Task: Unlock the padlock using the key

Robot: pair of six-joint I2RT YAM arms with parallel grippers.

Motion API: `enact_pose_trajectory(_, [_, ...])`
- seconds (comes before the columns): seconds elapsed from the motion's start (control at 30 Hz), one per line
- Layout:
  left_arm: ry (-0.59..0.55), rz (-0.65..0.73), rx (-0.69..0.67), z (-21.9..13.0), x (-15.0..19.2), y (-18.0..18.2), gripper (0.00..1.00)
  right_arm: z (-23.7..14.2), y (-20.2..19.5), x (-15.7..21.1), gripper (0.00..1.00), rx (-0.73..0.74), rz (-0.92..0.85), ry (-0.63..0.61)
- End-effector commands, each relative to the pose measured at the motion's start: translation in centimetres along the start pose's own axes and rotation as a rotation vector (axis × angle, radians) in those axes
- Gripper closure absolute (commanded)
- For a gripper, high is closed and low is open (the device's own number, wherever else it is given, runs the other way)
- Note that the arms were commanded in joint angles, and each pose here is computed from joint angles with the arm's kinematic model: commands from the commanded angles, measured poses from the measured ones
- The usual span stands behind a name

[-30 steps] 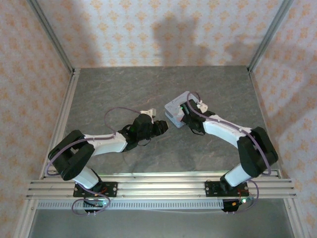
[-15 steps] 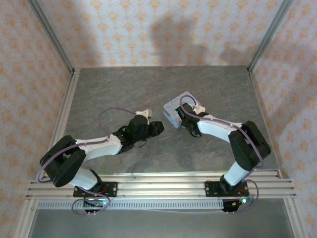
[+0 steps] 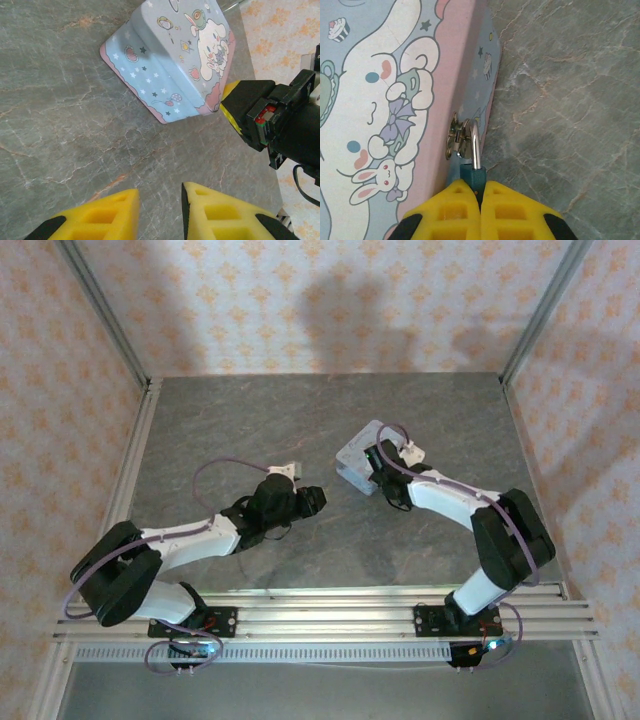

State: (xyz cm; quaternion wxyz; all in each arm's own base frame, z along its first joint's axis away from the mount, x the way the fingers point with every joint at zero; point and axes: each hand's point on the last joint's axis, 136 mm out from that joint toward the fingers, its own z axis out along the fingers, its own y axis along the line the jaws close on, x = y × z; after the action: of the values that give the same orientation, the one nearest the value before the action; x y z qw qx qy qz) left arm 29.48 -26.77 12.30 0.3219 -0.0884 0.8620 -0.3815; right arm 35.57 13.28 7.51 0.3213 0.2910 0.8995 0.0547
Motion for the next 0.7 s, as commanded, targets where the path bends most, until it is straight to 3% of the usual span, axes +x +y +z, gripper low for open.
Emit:
enact_pose_trajectory(0.0, [-0.041,0.044,-0.048,-1.1,-1.0,0.7,0.71,1.4,-0.3,-0.1,1.00,-0.032,0.085,0.011])
enact_pose_trajectory(0.37, [-0.094,0.065,-0.066,-3.5,-2.1,0.5,0.69,2.8,-1.3,-0.7,1.00,-0.039,0.028,0.099])
enact_pose_trajectory(0.67, [-0.141,0.123,-0.119,-5.1,-2.7,1.8,0.67,2.8,-1.9,-2.0,1.00,-0.162,0.048,0.130])
